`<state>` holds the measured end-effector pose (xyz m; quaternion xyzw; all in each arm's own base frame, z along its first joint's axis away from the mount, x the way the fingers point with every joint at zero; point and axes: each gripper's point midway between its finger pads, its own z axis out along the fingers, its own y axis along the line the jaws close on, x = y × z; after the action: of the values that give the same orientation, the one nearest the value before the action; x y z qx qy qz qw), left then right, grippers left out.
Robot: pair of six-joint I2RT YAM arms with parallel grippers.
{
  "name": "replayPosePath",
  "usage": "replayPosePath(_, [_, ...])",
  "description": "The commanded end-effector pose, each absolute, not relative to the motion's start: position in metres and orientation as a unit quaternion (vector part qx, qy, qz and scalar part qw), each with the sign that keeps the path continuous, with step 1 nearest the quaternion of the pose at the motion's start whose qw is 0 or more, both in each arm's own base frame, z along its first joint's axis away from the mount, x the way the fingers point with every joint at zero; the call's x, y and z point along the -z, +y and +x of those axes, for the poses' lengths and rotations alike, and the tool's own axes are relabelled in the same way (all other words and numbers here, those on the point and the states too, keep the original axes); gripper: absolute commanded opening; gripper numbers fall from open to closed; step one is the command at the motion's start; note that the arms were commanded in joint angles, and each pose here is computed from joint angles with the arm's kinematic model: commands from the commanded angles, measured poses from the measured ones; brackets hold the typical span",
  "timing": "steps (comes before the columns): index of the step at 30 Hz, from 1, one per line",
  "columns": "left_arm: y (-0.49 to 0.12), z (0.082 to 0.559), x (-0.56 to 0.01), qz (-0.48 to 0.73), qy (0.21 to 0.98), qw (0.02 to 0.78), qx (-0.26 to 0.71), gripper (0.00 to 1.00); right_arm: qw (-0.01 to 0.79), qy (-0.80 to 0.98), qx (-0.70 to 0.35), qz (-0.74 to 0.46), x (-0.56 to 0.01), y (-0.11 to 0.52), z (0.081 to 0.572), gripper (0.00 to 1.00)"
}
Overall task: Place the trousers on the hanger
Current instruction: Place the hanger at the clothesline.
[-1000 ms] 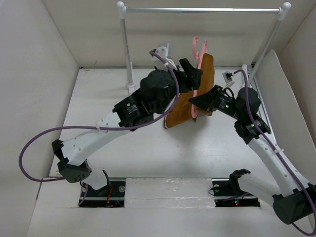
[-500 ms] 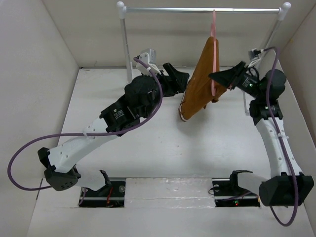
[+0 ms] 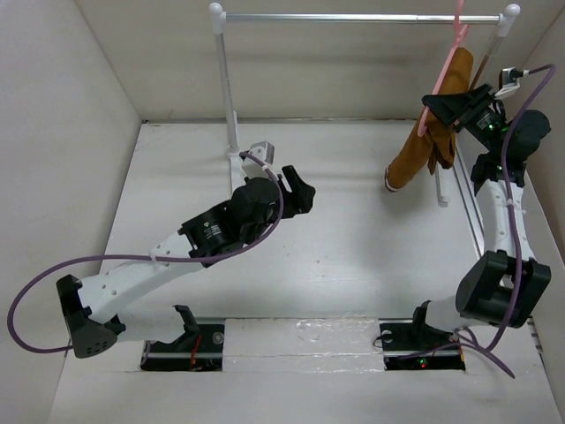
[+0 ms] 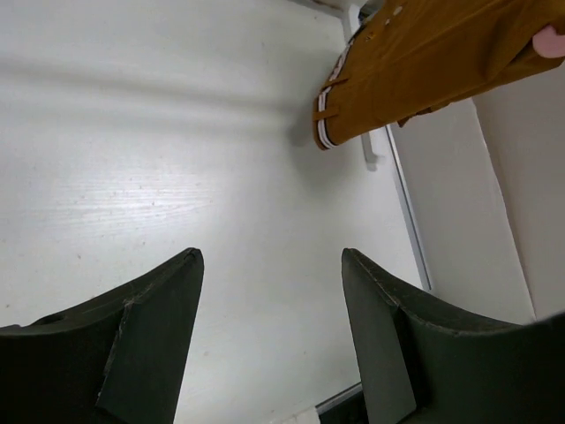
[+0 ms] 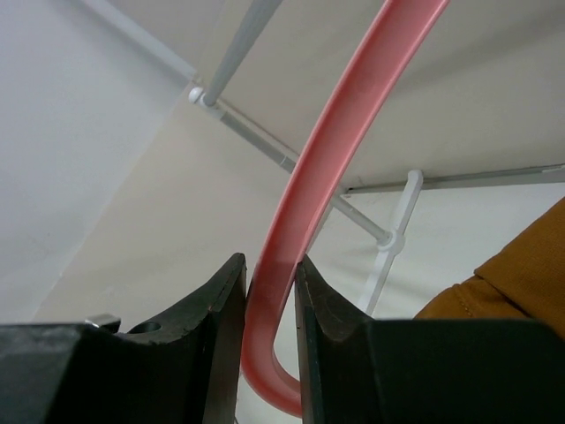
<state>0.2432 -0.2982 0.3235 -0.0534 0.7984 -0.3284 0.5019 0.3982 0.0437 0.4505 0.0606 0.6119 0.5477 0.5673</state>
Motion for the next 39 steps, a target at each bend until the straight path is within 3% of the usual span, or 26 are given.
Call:
replayPosePath(1, [-0.285, 0.237, -0.328, -0.08, 0.791, 0.5, 0.344, 0.6, 0.699, 0.508, -0.495, -0.093, -0.54, 0.046, 0.354, 0.0])
replayPosePath(20, [-0.287, 0.244, -0.322, -0.071, 0.801, 0.495, 0.329, 0.6, 0.659, 0.579, -0.48, 0.005, -0.446, -0.006, 0.414, 0.0])
replayPosePath(28, [-0.288, 0.252, -0.311, -0.069, 0.811, 0.467, 0.347, 0.61, 0.66, 0.593, -0.461, 0.024, -0.435, -0.026, 0.421, 0.0])
replayPosePath(29, [-0.288, 0.252, -0.312, -0.069, 0.81, 0.468, 0.346, 0.61, 0.657, 0.596, -0.46, 0.032, -0.432, -0.03, 0.421, 0.05])
replayPosePath(30, [-0.288, 0.252, -0.314, -0.068, 0.81, 0.469, 0.346, 0.61, 0.652, 0.601, -0.461, 0.034, -0.428, -0.03, 0.421, 0.3])
replayPosePath(32, [-0.286, 0.254, -0.319, -0.07, 0.809, 0.473, 0.342, 0.65, 0.648, 0.607, -0.459, 0.03, -0.428, -0.03, 0.416, 0.6])
replayPosePath(35, [-0.282, 0.261, -0.332, -0.073, 0.808, 0.48, 0.335, 0.7, 0.642, 0.635, -0.428, 0.045, -0.428, -0.042, 0.41, 0.75])
replayPosePath(37, [-0.283, 0.264, -0.349, -0.066, 0.804, 0.484, 0.337, 0.79, 0.665, 0.648, -0.371, 0.015, -0.442, -0.049, 0.405, 0.66])
replayPosePath(38, [-0.293, 0.264, -0.348, -0.044, 0.81, 0.471, 0.346, 0.82, 0.647, 0.668, -0.365, 0.043, -0.437, -0.049, 0.401, 0.72])
replayPosePath(39, [-0.288, 0.274, -0.348, -0.035, 0.816, 0.469, 0.336, 0.84, 0.663, 0.673, -0.326, 0.024, -0.44, -0.056, 0.399, 1.0])
